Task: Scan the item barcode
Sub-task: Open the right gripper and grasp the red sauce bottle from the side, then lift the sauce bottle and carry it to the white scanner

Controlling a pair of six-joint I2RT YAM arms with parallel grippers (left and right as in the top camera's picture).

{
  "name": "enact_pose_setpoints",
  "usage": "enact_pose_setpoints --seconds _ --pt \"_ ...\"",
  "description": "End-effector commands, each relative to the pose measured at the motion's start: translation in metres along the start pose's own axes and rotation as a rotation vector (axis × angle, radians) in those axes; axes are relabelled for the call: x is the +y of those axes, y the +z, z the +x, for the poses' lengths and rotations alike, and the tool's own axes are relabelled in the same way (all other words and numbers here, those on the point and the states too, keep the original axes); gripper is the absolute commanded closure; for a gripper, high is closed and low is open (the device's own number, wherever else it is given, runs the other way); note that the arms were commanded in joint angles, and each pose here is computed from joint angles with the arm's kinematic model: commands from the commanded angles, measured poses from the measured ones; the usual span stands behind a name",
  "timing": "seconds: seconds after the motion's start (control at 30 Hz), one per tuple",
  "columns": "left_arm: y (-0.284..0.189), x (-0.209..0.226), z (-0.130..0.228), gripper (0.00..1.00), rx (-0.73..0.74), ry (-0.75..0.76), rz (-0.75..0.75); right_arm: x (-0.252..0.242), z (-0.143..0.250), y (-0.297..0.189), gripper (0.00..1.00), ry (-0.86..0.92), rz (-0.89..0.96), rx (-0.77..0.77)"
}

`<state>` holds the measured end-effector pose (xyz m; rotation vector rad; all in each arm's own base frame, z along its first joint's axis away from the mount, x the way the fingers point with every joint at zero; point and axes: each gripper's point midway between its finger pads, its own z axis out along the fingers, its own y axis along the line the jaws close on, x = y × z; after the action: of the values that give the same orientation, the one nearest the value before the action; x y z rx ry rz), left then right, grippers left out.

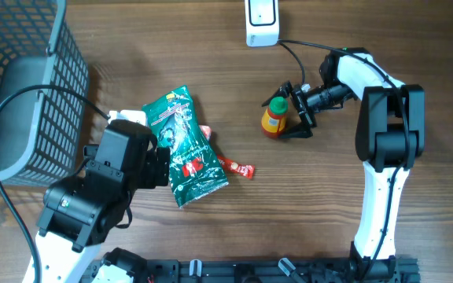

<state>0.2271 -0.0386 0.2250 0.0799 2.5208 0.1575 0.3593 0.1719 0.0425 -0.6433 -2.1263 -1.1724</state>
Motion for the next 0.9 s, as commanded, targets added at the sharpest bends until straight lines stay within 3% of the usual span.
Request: enact_pose_setpoints --seconds 0.0,0.27,0.5,0.6,0.67,0.87 --pt "0.0 0.001 -0.001 0.0 -0.007 0.012 -0.007 -0.034 -0.009 0.01 0.01 0.057 0.142 -0.008" --pt "0.0 0.001 -0.001 0.0 -0.007 0.012 -0.007 -0.034 -0.017 0.021 0.02 0.055 0.186 -0.045" --pt "0.0 0.001 -0.001 0.0 -0.007 0.012 -0.007 -0.037 -0.022 0.029 0.37 0.042 0.234 -0.068" --pt "0.0 0.001 -0.001 0.0 -0.007 0.012 -0.007 -0.053 -0.037 0.023 0.43 0.061 0.336 -0.149" --pt "0.0 0.001 -0.001 0.0 -0.007 0.012 -0.007 -0.053 -0.036 0.022 0.54 0.059 0.338 -0.147" --pt "0.0 0.001 -0.001 0.0 -0.007 0.012 -0.007 -0.055 -0.012 0.021 0.64 0.115 0.339 -0.07"
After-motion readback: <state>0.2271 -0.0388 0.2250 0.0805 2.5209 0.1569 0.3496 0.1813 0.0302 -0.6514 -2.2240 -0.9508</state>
